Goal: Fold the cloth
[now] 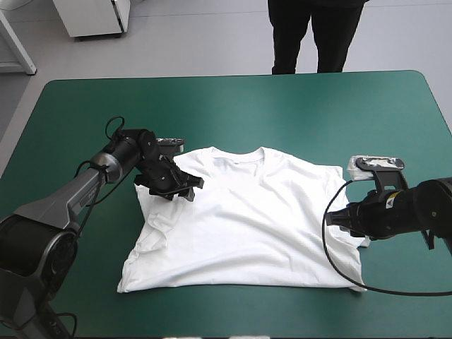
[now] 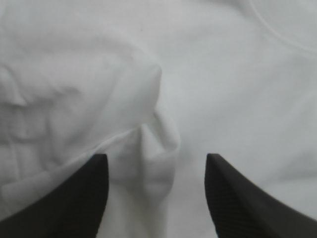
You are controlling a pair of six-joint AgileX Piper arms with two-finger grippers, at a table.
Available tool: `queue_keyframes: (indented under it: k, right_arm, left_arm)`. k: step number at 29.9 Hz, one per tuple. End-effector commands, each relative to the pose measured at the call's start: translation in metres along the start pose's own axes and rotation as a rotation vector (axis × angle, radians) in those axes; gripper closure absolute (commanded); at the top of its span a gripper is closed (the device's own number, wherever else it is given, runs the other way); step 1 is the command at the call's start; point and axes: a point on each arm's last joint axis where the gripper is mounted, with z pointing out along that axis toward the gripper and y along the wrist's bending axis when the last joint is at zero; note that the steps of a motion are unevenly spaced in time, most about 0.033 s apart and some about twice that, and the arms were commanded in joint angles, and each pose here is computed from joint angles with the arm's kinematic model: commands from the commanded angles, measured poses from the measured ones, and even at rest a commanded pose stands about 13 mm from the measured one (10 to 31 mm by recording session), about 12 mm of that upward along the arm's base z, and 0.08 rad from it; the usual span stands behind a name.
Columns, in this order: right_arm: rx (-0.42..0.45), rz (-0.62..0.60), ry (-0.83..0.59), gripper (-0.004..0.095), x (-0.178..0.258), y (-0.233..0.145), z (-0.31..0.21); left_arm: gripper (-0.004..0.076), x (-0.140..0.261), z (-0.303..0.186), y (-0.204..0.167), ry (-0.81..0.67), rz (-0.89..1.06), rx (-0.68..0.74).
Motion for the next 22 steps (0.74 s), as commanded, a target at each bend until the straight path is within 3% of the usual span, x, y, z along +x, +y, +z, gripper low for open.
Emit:
queue_keyframes:
  k: [1,7,18,22]
  right_arm:
    - [-0.003,-0.009,-0.045,0.0526,-0.002,0.002,-0.012]
    - [0.105,0.012,-0.050,0.0376,-0.004,-0.008,-0.010]
    - [0.266,0.017,0.117,0.0379,-0.029,-0.027,0.039]
    - [0.273,0.065,0.177,0.0394,-0.031,-0.046,0.059]
  left_arm:
    - [0.0263,-0.003,-0.047,-0.014,-0.135,0.039,0.025]
    - [0.0278,0.002,-0.085,-0.019,-0.202,0.089,-0.010]
    - [0.0424,0.002,-0.090,-0.019,-0.230,0.097,-0.014]
    - [0.0463,0.002,-0.090,-0.019,-0.232,0.097,-0.014]
